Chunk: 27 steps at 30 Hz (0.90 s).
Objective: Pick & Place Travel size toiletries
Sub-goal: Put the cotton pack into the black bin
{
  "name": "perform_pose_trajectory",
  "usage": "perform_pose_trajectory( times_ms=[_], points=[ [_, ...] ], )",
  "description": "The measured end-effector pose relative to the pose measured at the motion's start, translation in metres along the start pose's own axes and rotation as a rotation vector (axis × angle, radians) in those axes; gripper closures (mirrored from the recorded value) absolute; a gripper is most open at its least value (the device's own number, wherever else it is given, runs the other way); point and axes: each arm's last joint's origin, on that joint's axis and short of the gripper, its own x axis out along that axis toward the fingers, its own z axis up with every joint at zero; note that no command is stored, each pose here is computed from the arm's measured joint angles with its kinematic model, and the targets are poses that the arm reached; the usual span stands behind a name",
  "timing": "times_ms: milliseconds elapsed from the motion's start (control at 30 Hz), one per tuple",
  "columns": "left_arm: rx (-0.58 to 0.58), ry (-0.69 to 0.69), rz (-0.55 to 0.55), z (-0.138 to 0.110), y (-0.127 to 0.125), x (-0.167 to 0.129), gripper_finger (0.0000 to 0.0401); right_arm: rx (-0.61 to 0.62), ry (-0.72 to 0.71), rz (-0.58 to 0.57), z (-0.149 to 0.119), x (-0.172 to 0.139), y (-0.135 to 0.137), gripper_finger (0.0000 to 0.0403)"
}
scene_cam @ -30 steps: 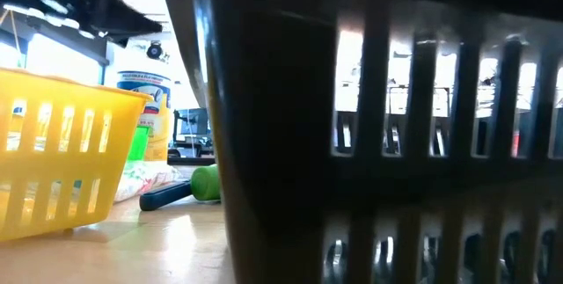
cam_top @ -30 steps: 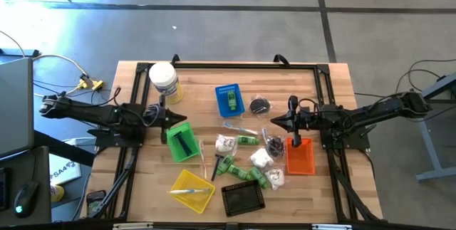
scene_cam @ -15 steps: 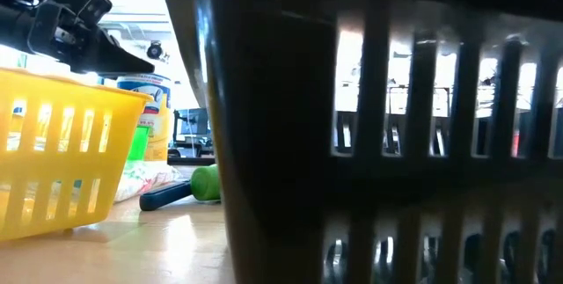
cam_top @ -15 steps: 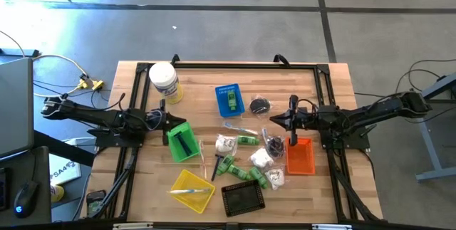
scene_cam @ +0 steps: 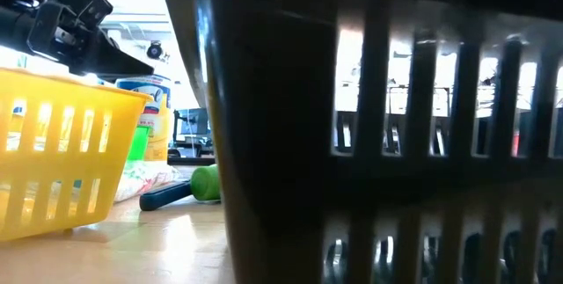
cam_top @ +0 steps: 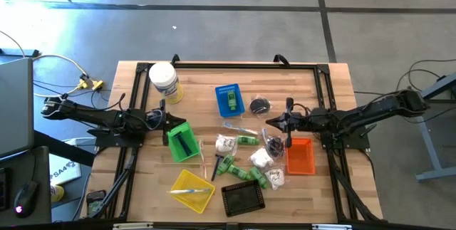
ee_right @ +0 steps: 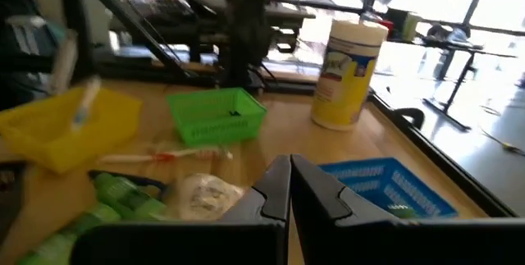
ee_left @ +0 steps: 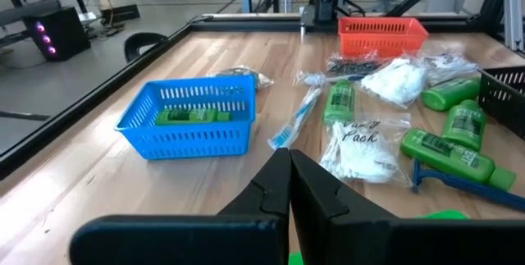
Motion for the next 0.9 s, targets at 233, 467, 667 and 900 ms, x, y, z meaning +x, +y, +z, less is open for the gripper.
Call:
perform_pose_trajectory(
  times_ms=[233,467,667,900],
  points=[
    [-0.002,-0.006,0.0,0.001,0.0,0.0,0.0401,-0.079,0.227,0.001,0.005,0.047,0.01,0.0398],
    [-0.007,-0.009,0.0,0.001,0.0,0.0,0.0401,-0.288,0.374,0.099,0.001,0.096,0.025,0.0398],
    [-0.035,-0.002,0.0,0.0,0.0,0.0,0.0401,-0.375,0.484,0.236,-0.017,0.124,0.042,0.0355],
    [-0.033,0.005,0.001,-0.001,0.0,0.0,0.0401,-0.539,0.519,0.323,-0.037,0.143,0.072,0.0247]
  ],
)
